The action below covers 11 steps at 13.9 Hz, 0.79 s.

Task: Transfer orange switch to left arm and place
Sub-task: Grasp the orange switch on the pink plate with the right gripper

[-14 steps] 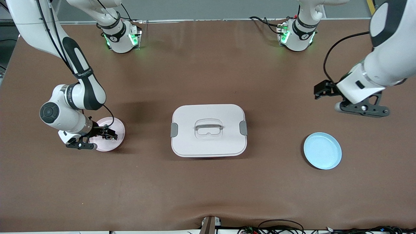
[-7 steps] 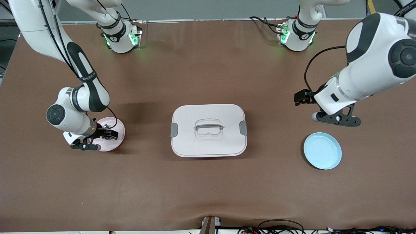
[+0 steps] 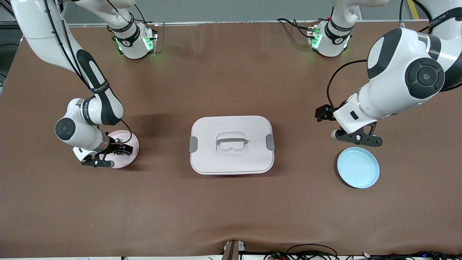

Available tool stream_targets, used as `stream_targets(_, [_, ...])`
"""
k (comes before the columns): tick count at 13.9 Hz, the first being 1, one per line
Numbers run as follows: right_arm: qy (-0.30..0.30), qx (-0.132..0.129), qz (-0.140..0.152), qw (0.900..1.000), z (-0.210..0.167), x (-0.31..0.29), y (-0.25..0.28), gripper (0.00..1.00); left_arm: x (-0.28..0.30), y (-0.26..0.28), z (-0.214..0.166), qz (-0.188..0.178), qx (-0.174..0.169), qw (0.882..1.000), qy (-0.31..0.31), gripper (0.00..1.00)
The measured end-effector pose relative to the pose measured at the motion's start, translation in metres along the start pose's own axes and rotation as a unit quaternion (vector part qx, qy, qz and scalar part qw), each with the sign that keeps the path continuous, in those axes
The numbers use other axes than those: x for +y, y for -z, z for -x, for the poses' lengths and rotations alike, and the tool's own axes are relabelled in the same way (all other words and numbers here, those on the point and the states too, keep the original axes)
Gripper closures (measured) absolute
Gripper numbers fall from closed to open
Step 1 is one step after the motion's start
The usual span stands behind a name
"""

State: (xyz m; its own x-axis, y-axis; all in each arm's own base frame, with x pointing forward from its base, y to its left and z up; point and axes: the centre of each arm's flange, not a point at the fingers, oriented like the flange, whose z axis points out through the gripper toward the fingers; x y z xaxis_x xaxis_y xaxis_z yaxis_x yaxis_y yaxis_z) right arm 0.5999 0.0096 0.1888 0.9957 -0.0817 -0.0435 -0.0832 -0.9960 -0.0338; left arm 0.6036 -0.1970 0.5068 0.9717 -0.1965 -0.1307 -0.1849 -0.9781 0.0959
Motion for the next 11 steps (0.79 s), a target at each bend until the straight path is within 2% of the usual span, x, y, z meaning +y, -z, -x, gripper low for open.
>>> stream_targets(2, [0.000,-0.002,0.000,1.000,0.001,0.000,-0.003,0.05,0.002,-0.004,-0.001,0.000,-0.002,1.000,0.002,0.00])
stream_targets(3, [0.000,-0.004,0.000,1.000,0.001,0.000,-0.005,0.12,0.005,-0.004,-0.002,0.000,-0.001,1.000,0.004,0.00])
stream_targets(4, [0.000,-0.005,0.000,1.000,0.001,0.000,-0.006,0.25,0.008,-0.004,-0.002,0.000,0.001,1.000,0.006,0.00])
stream_targets(5, [0.000,-0.004,0.000,1.000,0.001,0.000,-0.006,0.27,0.011,-0.004,-0.002,0.000,0.002,1.000,0.006,0.00])
stream_targets(9, [-0.003,-0.006,0.001,1.000,0.001,0.000,-0.005,0.27,0.018,-0.005,-0.002,0.000,0.004,1.000,0.012,0.00])
stream_targets(11, [-0.021,-0.019,0.001,1.000,0.001,0.000,-0.003,0.27,0.018,-0.004,-0.002,0.000,0.006,1.000,0.017,0.00])
